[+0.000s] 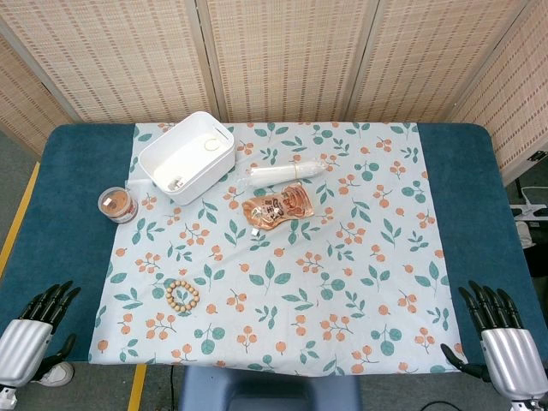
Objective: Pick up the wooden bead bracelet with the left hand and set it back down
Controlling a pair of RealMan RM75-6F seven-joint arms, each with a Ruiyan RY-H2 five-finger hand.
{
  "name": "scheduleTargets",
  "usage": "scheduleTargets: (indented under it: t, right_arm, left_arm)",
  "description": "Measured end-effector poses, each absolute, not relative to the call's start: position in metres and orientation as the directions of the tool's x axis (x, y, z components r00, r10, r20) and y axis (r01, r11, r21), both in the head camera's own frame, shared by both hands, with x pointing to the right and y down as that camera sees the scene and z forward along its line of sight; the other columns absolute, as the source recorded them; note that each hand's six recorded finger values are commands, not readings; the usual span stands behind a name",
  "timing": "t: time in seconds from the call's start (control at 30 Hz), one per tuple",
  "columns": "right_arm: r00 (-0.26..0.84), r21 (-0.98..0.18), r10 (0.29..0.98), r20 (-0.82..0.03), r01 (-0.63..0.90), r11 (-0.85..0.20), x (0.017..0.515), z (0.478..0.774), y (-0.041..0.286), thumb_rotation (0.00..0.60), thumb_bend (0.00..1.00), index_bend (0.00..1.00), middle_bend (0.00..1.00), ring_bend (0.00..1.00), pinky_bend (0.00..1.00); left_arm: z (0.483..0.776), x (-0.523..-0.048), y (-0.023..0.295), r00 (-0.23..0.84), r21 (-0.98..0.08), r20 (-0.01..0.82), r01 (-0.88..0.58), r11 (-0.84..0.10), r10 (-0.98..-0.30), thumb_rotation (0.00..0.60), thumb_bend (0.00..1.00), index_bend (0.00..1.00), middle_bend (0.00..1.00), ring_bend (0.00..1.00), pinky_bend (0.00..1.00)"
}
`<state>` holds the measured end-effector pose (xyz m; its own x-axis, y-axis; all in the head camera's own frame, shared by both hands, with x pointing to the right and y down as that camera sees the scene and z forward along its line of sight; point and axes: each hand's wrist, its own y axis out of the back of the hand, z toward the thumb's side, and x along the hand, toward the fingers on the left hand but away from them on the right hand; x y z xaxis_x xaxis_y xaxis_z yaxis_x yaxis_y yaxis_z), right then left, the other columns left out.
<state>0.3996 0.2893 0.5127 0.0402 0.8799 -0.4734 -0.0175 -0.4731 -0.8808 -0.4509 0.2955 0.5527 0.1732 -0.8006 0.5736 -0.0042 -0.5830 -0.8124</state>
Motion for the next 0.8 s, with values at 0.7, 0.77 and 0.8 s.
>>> scheduleTargets:
  t: [0.7,0.77,0.8]
  right_arm:
    - [0.087,-0.882,0.88,-0.467,0.021,-0.47,0.394,0.517,0.286,0.375,0.19,0.0,0.0,0.0,0.0]
    - [0.085,-0.88,0.878,-0.472,0.021,-0.475,0.394,0.517,0.286,0.375,0.19,0.0,0.0,0.0,0.0]
    - [0.084,-0.879,0.877,-0.473,0.021,-0.476,0.394,0.517,0.286,0.375,0.19,0.0,0.0,0.0,0.0]
  left_arm:
    - [0.608,-0.391,0.294,0.288,-0.815,0.547,-0.028,-0.578,-0.786,0.6,0.46,0.21,0.31,0.05,0.11]
    - [0.616,-0.384,0.291,0.293,-0.821,0.545,-0.002,-0.571,-0.786,0.6,0.46,0.26,0.34,0.07,0.11]
    - [0.622,-0.381,0.29,0.295,-0.823,0.548,0.021,-0.568,-0.783,0.6,0.46,0.28,0.35,0.08,0.11]
